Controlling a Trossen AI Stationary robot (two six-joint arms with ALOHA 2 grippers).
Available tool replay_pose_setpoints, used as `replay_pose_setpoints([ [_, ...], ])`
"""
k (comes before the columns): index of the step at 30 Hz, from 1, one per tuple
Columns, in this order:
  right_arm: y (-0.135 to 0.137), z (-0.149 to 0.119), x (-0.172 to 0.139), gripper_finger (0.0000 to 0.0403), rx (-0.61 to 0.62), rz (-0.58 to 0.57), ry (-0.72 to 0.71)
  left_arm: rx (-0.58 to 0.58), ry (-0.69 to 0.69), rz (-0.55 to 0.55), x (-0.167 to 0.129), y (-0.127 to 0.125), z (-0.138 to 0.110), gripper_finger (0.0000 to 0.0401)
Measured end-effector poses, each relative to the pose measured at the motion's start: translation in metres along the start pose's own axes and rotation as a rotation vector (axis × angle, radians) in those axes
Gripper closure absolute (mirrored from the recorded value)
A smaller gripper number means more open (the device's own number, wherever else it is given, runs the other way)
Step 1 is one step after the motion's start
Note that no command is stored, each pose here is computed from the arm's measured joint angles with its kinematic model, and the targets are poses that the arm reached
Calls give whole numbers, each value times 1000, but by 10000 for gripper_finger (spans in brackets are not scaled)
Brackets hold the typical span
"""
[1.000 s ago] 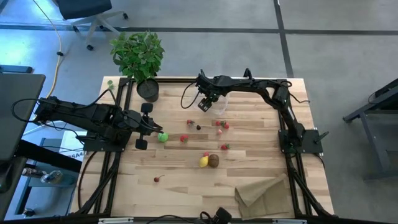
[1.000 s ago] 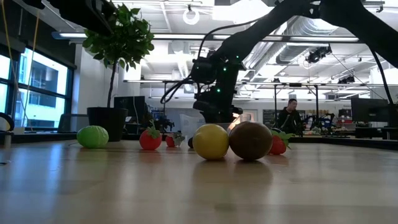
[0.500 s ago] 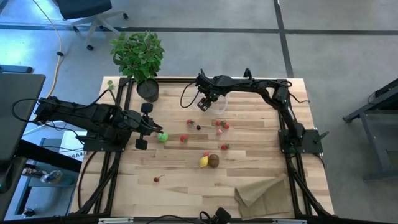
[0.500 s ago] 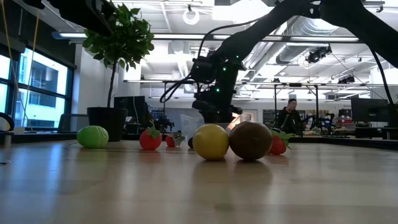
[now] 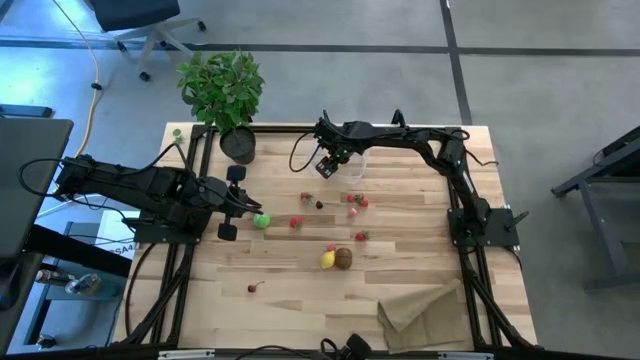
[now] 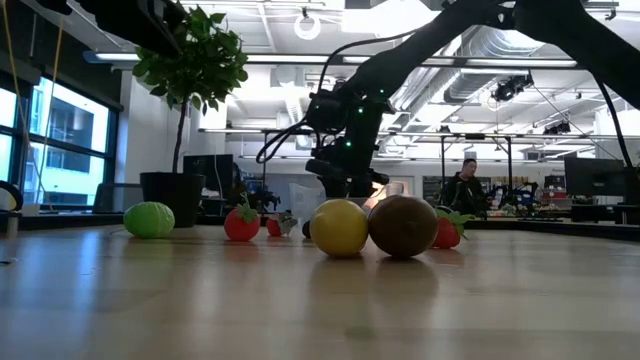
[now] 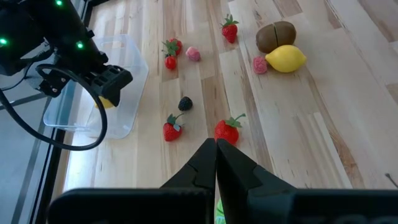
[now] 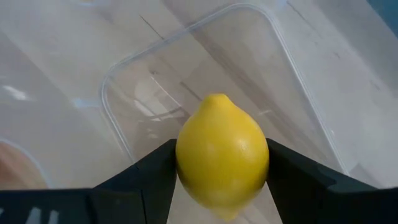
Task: Pick and placing Produce into tupperware
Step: Put the right lemon into the transparent bin
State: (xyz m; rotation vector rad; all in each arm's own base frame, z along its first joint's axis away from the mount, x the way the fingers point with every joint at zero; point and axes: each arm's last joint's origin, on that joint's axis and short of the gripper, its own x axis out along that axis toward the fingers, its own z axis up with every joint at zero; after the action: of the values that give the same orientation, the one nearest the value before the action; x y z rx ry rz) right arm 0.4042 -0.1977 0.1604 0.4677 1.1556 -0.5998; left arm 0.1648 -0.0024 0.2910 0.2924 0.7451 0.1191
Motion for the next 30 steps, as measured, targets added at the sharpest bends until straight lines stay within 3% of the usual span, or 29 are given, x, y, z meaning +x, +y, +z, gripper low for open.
replay_pose_setpoints([
  [9,1,2,0,185,12,12,-15,0,0,0,0,0,0,398],
  [18,1,2,0,133,2,12,-16,0,0,0,0,0,0,398],
  [30,23,-5,-2,124,-167,71,-6,0,0,0,0,0,0,398],
])
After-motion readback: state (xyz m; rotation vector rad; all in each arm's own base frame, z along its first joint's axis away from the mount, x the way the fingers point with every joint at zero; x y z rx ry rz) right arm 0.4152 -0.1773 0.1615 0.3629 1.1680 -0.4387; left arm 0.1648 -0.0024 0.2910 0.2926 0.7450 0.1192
